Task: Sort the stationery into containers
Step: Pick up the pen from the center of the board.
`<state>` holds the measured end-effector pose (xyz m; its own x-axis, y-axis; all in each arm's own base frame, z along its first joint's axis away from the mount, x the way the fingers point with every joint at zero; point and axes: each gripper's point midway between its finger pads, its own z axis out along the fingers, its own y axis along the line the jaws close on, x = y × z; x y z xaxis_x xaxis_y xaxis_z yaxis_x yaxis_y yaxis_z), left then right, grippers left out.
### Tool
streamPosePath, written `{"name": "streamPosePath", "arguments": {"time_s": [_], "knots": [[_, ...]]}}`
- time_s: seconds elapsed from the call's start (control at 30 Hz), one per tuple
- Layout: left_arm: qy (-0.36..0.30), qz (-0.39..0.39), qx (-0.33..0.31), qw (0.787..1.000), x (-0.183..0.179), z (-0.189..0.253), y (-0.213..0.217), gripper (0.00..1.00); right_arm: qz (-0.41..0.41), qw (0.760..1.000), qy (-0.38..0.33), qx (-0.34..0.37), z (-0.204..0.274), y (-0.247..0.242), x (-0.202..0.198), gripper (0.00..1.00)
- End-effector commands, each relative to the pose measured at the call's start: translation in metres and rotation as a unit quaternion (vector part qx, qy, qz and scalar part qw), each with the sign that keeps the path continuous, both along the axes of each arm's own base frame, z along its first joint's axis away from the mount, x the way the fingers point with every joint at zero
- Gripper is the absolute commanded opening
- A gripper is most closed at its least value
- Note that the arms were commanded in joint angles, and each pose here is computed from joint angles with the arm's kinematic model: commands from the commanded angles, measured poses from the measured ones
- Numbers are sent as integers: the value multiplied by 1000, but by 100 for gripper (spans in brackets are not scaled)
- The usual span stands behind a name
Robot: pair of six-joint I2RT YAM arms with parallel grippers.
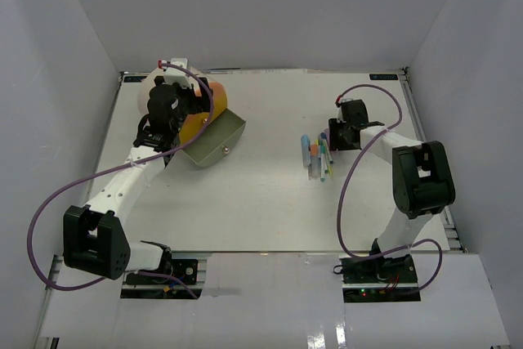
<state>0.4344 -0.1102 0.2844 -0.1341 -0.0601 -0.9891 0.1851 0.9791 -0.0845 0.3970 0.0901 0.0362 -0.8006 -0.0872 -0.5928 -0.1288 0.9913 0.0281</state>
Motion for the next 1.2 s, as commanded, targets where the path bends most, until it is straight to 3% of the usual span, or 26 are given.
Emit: {"name": "streamPosePath", "arguments": {"time_s": [0.0, 0.33, 0.47, 0.67, 0.77, 0.93, 1.17], "knots": [[33, -13, 4, 999, -2, -14, -6, 98, 10, 1000, -8, 1, 5, 3, 12, 50], [37, -16, 4, 999, -1, -18, -7, 98, 5, 1000, 7, -2, -8, -3, 12, 49], [36, -18, 2, 999, -1, -17, -8, 98, -7, 1000, 6, -3, -7, -13, 13, 43], [34, -19, 0, 999, -2, -16, -8, 98, -15, 1000, -9, -14, 16, -20, 16, 12], [33, -21, -1, 999, -2, -15, -9, 98, -12, 999, -38, 4, 45, -12, 18, 11], [30, -21, -4, 999, -4, -12, -9, 98, 17, 992, -96, 84, 106, 35, 14, 8], [22, -19, -10, 1000, -5, -5, -8, 98, 89, 960, -101, 246, 159, 186, -13, 9]]}}
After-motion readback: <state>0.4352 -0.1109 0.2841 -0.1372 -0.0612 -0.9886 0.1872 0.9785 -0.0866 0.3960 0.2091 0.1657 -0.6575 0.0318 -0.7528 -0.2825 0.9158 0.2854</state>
